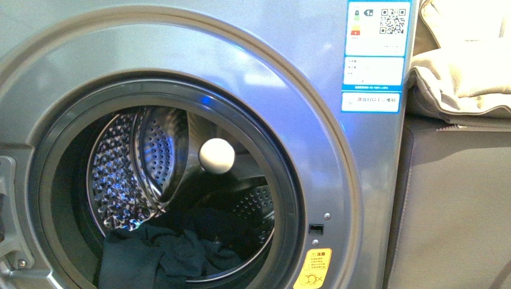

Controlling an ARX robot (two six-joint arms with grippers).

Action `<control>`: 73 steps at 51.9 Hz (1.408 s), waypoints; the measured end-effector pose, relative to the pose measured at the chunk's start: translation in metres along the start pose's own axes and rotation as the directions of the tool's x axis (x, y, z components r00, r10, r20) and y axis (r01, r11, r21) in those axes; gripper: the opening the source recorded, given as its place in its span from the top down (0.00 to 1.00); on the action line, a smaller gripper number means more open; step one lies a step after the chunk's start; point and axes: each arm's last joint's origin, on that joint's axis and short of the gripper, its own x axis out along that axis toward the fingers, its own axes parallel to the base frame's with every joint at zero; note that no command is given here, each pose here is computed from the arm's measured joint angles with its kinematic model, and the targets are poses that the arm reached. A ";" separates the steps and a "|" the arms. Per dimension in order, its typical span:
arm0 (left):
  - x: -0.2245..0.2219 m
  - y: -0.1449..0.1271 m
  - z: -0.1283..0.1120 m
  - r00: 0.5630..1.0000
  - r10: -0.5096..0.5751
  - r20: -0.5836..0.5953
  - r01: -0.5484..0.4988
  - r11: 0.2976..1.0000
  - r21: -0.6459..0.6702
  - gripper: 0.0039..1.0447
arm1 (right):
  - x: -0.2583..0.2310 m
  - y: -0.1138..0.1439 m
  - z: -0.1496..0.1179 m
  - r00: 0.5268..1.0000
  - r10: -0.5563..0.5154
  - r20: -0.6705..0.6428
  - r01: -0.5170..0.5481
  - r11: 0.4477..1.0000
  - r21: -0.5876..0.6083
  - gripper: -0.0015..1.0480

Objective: Put clothes into washing machine

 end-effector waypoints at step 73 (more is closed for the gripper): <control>-0.027 0.000 -0.002 1.000 0.000 -0.002 0.000 1.000 0.000 0.69 | 0.000 0.000 0.000 1.000 0.000 0.000 0.000 1.000 0.000 0.07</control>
